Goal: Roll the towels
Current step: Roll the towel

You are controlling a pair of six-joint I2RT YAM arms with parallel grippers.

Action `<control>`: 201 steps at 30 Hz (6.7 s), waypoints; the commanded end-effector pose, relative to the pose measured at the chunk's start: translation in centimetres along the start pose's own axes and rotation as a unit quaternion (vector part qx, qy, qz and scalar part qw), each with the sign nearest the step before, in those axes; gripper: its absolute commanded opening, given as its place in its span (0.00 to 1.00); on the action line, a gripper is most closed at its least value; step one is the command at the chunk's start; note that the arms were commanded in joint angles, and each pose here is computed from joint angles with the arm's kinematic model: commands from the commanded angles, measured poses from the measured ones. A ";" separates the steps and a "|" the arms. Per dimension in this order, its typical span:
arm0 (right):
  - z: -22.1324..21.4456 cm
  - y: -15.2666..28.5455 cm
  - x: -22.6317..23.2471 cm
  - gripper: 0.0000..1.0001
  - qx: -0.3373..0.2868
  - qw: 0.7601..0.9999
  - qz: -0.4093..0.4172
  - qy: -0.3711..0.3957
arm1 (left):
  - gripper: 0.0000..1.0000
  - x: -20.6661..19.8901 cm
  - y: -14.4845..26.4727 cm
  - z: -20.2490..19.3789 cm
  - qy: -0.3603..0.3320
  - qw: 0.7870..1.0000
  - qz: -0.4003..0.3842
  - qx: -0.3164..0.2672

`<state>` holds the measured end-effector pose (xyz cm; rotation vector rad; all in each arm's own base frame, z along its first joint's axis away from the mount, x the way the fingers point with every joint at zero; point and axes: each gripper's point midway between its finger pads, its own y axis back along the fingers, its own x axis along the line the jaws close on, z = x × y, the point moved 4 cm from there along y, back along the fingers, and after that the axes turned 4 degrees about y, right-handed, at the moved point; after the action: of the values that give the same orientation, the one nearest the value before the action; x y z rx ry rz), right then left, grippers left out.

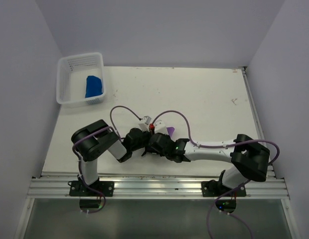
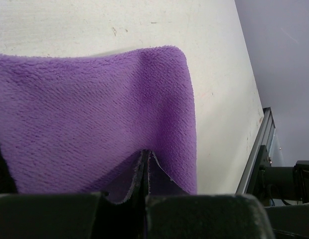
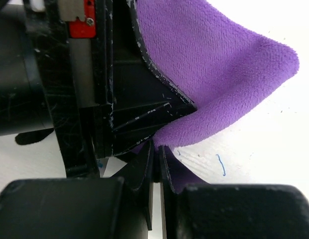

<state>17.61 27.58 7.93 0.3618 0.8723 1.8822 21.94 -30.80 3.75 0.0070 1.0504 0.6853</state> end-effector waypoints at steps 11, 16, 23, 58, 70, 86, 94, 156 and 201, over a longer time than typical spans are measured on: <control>-0.3 -2.3 2.0 0.00 0.001 0.997 0.030 -0.068 | 0.00 -0.8 1.7 2.0 -0.004 0.999 -0.018 -0.034; -1.6 -3.4 2.3 0.00 0.022 0.996 0.037 -0.078 | 0.00 -1.0 2.5 3.0 -0.015 0.999 -0.008 -0.046; -2.3 -3.9 2.9 0.00 0.027 0.994 0.048 -0.091 | 0.00 -1.0 3.8 4.0 -0.023 0.998 -0.004 -0.063; -3.3 -3.3 1.5 0.01 -0.018 0.996 0.043 -0.073 | 0.50 -1.3 0.5 3.5 -0.052 0.997 -0.056 0.007; -3.0 -3.2 1.5 0.01 -0.014 0.997 0.037 -0.072 | 0.72 -1.8 0.2 3.6 -0.094 0.993 -0.061 0.036; -2.2 -2.8 1.3 0.01 -0.022 0.996 0.027 -0.080 | 0.50 2.0 0.6 4.1 -0.134 0.988 0.075 0.027; -1.5 -1.8 0.7 0.02 -0.036 0.994 0.024 -0.097 | 0.46 3.7 2.3 3.1 -0.104 0.989 0.103 0.002; -2.0 -3.3 2.3 0.48 0.063 0.896 0.259 -0.355 | 0.00 7.0 8.5 0.7 -0.048 0.985 0.147 -0.078; -2.0 2.2 2.7 0.00 -0.064 0.998 -0.013 0.008 | 0.01 3.7 6.9 4.2 -0.033 0.990 0.113 -0.081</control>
<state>13.46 30.07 5.94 0.4748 0.7396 1.9496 21.98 -22.64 4.89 0.0200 0.9515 0.9336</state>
